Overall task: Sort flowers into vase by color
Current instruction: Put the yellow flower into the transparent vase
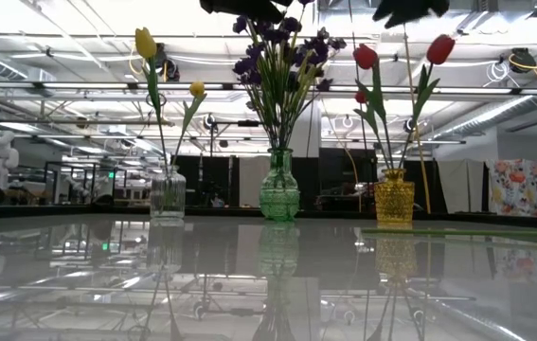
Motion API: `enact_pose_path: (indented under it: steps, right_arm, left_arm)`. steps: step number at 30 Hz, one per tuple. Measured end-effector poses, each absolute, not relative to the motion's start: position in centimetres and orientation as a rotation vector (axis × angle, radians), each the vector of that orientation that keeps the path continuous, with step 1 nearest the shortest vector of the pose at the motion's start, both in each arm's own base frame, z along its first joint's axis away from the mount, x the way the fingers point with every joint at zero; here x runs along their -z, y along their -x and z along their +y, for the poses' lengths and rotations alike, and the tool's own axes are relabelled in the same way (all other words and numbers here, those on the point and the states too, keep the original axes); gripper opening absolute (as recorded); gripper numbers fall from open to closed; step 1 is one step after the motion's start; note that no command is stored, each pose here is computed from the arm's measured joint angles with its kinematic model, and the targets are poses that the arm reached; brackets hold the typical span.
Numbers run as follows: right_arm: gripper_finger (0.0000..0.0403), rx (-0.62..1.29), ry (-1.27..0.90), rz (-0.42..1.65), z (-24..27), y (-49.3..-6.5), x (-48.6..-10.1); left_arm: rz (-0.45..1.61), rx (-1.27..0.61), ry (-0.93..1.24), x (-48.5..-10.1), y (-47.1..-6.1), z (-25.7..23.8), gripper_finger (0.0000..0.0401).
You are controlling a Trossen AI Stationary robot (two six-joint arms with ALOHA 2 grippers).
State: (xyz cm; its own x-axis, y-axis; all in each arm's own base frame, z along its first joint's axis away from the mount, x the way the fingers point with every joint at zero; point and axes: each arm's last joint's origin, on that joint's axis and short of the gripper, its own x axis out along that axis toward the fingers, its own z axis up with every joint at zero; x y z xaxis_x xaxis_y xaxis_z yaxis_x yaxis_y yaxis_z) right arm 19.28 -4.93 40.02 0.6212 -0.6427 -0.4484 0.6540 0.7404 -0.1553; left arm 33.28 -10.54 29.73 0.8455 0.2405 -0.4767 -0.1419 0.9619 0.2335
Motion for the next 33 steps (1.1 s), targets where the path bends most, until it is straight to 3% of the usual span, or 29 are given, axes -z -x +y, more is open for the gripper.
enact_pose_path:
  steps: [7,15,24,33]
  right_arm:
    - [0.0244,0.466,-0.051,0.383,-1.5,-15.1,-44.3]
    - [0.0224,0.198,-0.082,0.288,1.8,-12.1,-45.5]
    - [0.0205,-0.066,0.029,0.377,5.7,-13.3,-43.0]
    - [0.0186,-0.107,0.044,0.465,8.2,-13.2,-39.3]
  left_arm:
    - [0.424,-0.137,-0.182,-30.5,-34.1,-11.0,0.0267]
    - [0.352,-0.059,-0.223,-29.2,-36.4,-11.6,0.0267]
    - [0.433,0.067,-0.271,-25.9,-41.6,-12.3,0.0253]
    - [0.543,0.056,-0.297,-19.9,-45.9,-10.7,0.0226]
